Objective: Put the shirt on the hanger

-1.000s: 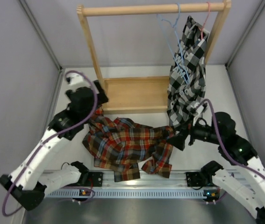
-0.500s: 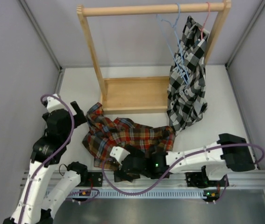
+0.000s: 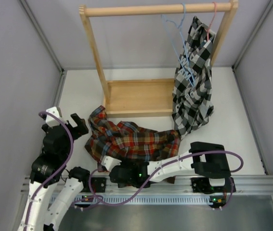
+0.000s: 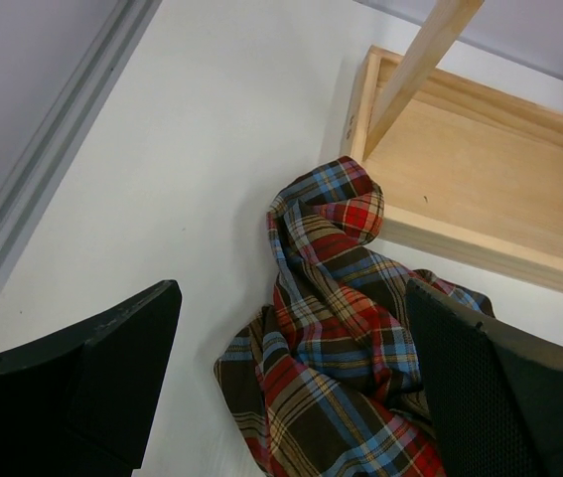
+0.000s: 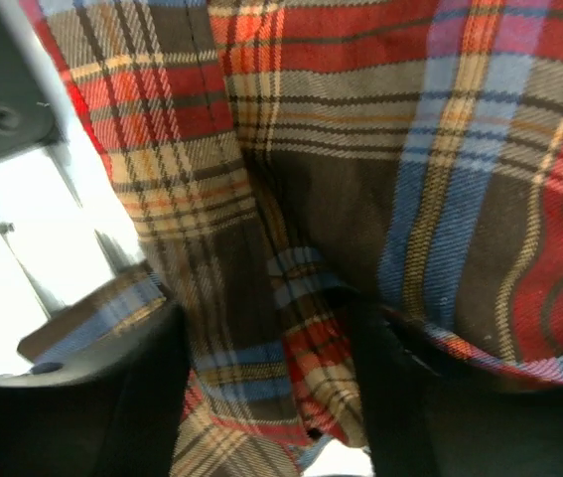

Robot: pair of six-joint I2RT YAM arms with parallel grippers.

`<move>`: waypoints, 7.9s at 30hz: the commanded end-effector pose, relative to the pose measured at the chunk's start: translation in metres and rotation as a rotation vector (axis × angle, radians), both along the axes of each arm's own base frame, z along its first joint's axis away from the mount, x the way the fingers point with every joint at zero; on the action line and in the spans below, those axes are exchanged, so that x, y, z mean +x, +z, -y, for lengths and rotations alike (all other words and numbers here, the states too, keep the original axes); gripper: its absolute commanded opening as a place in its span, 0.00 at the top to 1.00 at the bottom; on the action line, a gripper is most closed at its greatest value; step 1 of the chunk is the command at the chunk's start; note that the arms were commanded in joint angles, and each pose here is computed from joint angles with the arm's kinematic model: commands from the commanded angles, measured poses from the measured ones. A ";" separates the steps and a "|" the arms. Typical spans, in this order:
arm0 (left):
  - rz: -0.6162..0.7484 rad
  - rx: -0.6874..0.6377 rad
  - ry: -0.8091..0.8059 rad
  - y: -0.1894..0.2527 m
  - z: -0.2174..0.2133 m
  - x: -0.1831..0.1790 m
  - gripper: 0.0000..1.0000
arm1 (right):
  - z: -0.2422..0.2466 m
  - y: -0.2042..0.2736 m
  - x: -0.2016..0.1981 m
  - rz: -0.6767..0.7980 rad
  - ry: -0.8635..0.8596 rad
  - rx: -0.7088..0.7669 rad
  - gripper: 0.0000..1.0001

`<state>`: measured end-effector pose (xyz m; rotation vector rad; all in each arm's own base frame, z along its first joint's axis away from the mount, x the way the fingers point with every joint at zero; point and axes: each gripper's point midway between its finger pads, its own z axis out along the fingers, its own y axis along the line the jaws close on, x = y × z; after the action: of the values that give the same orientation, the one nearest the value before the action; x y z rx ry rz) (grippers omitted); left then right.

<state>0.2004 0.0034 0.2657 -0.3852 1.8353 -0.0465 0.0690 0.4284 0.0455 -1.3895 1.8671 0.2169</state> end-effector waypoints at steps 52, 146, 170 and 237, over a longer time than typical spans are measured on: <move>-0.117 -0.031 -0.405 -0.078 0.166 0.035 0.61 | 0.094 0.171 0.186 -0.313 -0.364 0.405 0.91; -0.412 0.048 -0.749 -0.093 0.267 0.058 1.00 | 0.225 0.150 0.134 -0.261 -0.728 0.574 0.98; -0.223 -0.011 -0.887 -0.053 0.262 0.034 1.00 | 0.210 0.250 0.164 0.028 -0.400 0.358 0.21; -0.205 0.122 -0.885 -0.085 0.269 0.020 0.53 | 0.175 0.193 0.200 -0.143 -0.430 0.282 1.00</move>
<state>0.2161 -0.2469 0.1724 0.5510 2.1270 -0.4213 0.2649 0.2556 0.2142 -0.8311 2.1429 0.3067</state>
